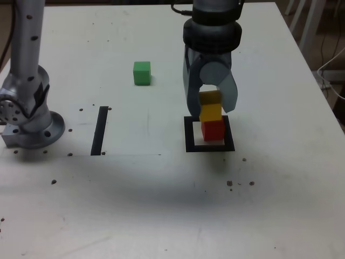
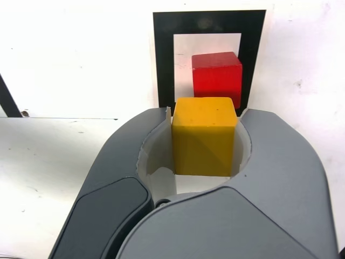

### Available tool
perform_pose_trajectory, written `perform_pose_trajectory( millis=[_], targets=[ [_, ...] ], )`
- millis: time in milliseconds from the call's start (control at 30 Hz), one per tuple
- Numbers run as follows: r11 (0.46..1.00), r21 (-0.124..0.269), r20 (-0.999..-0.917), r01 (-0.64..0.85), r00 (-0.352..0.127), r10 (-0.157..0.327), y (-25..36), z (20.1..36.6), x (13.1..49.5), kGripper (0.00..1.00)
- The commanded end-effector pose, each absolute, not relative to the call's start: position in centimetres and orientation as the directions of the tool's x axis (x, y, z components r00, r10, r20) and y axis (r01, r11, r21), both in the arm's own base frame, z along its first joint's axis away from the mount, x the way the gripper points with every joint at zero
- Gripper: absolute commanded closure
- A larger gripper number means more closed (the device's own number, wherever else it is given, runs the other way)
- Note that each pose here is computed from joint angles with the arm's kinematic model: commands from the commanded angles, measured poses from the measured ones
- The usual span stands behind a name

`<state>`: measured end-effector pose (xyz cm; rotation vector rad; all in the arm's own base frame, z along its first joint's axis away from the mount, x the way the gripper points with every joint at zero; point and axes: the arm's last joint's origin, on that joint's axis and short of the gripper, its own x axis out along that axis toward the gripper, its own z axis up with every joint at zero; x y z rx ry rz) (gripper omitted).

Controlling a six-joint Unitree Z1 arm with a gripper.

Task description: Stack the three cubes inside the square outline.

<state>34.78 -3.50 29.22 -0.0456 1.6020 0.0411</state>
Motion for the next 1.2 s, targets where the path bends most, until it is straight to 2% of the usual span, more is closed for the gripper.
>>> perform_pose_trajectory(
  millis=[0,433,700,1100,1167],
  targets=[
    [0.998,0.006,-0.9994,-0.055,-0.035,0.004,-3.6,28.7,34.9,0.78],
    [0.997,0.031,-0.9993,-0.073,-0.022,0.029,-3.0,28.1,35.4,0.78],
    [0.997,0.029,-0.9987,-0.074,-0.043,0.026,-3.0,27.4,35.6,0.70],
    [0.997,0.022,-0.9989,-0.074,-0.042,0.019,-3.0,27.2,35.8,0.69],
    [0.997,0.022,-0.9989,-0.074,-0.042,0.019,-3.0,27.1,35.8,0.66]
  ],
)
